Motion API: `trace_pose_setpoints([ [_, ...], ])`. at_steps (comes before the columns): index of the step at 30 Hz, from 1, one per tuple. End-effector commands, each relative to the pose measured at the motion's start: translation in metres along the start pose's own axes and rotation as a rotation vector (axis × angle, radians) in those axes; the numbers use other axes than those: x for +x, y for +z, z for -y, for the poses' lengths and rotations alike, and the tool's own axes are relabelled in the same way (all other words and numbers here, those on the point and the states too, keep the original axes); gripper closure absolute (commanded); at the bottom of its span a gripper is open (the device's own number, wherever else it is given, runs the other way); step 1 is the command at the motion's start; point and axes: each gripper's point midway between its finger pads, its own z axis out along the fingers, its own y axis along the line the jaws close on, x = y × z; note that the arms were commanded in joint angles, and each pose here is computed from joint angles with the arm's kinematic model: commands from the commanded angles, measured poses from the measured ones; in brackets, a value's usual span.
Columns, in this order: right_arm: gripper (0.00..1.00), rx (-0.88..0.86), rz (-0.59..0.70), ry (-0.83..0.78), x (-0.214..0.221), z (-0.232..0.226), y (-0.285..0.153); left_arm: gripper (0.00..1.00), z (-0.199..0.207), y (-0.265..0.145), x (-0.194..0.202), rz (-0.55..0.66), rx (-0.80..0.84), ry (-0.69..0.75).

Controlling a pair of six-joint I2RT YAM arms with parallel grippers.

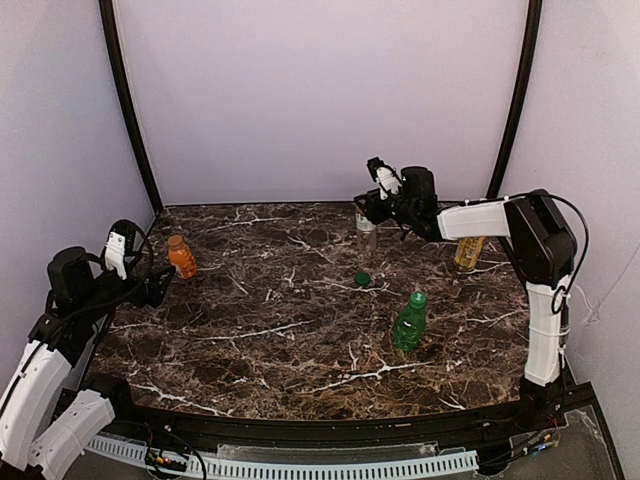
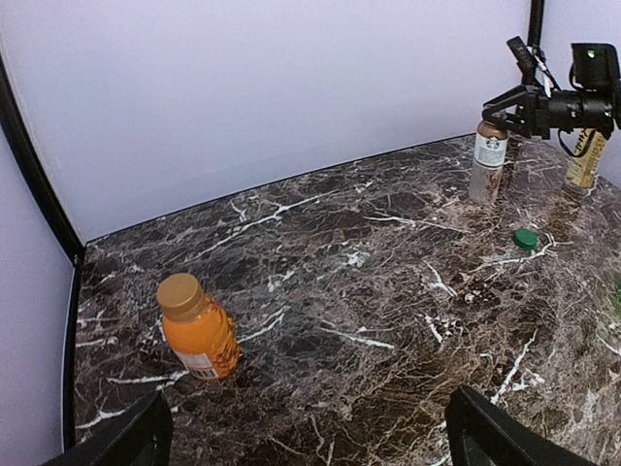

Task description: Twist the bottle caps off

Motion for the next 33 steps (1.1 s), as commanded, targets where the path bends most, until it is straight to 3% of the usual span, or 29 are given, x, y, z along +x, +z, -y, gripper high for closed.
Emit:
trace_pose_setpoints([
  [1, 1.0, -0.005, 0.015, 0.011, 0.011, 0.0, -0.006, 0.01, -0.014, 0.0, 0.007, 0.033, -0.051, -0.113],
  [5, 1.0, -0.002, 0.008, 0.008, 0.014, 0.001, -0.009, 0.01, -0.017, 0.0, 0.015, 0.022, -0.062, -0.129],
  [11, 0.49, 0.024, 0.021, 0.011, 0.006, 0.004, -0.017, 0.01, -0.014, 0.0, 0.013, 0.026, -0.045, -0.13],
  [13, 0.42, 0.042, 0.018, 0.011, 0.003, 0.007, -0.019, 0.01, -0.014, 0.001, 0.012, 0.027, -0.04, -0.131],
  [21, 0.32, 0.03, 0.023, -0.003, -0.013, 0.006, -0.022, 0.01, -0.012, 0.001, 0.004, 0.039, -0.021, -0.134],
  [22, 0.25, 0.031, 0.02, -0.004, -0.016, 0.006, -0.023, 0.01, -0.013, 0.002, 0.004, 0.035, -0.024, -0.138],
  [23, 0.06, 0.034, 0.022, -0.003, -0.02, 0.006, -0.024, 0.01, -0.016, 0.002, 0.002, 0.032, -0.04, -0.145],
  [25, 0.01, 0.053, 0.033, -0.003, -0.03, 0.009, -0.028, 0.01, -0.025, 0.003, 0.003, 0.001, -0.085, -0.152],
  [29, 0.01, 0.067, 0.071, -0.021, -0.057, 0.01, -0.042, 0.02, -0.043, 0.011, 0.007, -0.175, -0.149, -0.116],
  [31, 0.01, 0.06, 0.082, -0.023, -0.069, 0.008, -0.05, 0.02, -0.046, 0.014, 0.01, -0.306, -0.13, -0.064],
  [32, 0.01, 0.052, 0.089, -0.025, -0.077, 0.005, -0.055, 0.01, -0.042, 0.015, 0.032, -0.439, -0.096, -0.071],
  [33, 0.01, 0.039, 0.095, -0.026, -0.082, 0.003, -0.059, 0.01, -0.046, 0.021, 0.022, -0.478, -0.073, -0.021],
])
